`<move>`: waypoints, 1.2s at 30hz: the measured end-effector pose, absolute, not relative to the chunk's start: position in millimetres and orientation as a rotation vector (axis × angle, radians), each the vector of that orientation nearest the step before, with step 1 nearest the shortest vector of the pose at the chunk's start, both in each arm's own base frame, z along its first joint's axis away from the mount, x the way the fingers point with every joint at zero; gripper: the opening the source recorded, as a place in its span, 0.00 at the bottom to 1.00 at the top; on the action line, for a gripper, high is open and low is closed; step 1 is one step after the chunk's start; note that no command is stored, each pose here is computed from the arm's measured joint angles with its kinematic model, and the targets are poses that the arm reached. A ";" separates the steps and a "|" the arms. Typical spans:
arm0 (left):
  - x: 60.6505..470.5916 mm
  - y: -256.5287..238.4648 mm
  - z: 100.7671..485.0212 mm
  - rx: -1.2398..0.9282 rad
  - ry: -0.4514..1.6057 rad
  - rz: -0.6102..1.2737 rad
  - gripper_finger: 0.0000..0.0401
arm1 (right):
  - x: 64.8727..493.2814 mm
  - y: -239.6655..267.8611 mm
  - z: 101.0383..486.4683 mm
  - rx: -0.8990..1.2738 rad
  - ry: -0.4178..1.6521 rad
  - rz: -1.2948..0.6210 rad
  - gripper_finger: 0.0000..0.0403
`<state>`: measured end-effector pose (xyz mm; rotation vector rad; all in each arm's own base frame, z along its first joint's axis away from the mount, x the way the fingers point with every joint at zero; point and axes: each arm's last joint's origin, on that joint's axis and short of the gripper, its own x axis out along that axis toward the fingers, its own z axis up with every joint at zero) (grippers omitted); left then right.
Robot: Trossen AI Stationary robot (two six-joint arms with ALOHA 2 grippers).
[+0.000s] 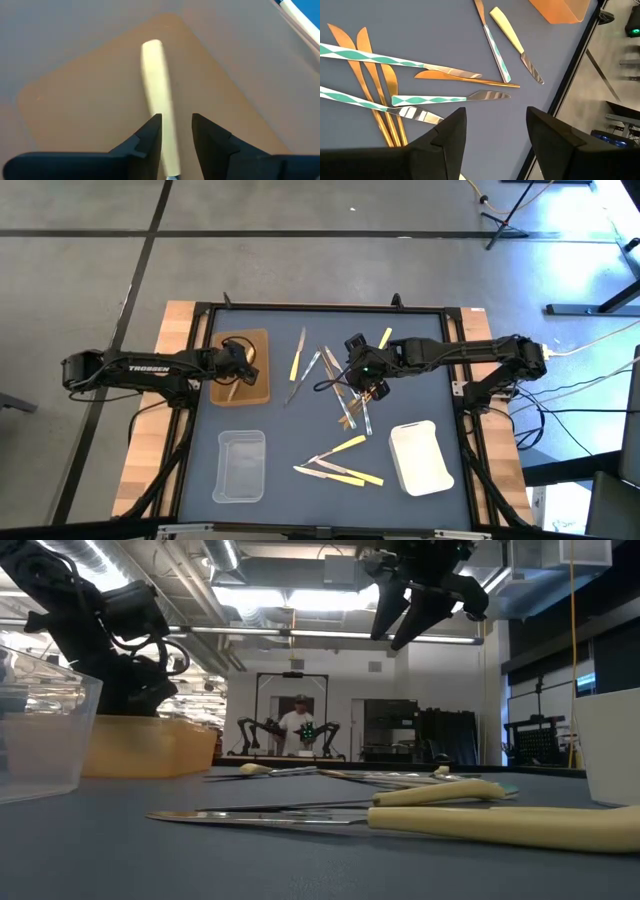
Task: Sort silverware by color (type)
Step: Put the green knife into the transparent bin
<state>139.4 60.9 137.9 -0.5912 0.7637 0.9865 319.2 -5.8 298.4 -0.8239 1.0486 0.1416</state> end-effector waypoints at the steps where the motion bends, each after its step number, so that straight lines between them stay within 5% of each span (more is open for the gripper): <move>1: 139.4 60.9 137.9 -0.591 0.764 0.987 0.27 | 319.2 -5.8 298.4 -0.824 1.049 0.142 0.49; 36: 135.8 56.2 156.8 -0.678 0.633 0.848 0.33 | 319.1 -5.9 298.3 -0.824 1.050 0.141 0.48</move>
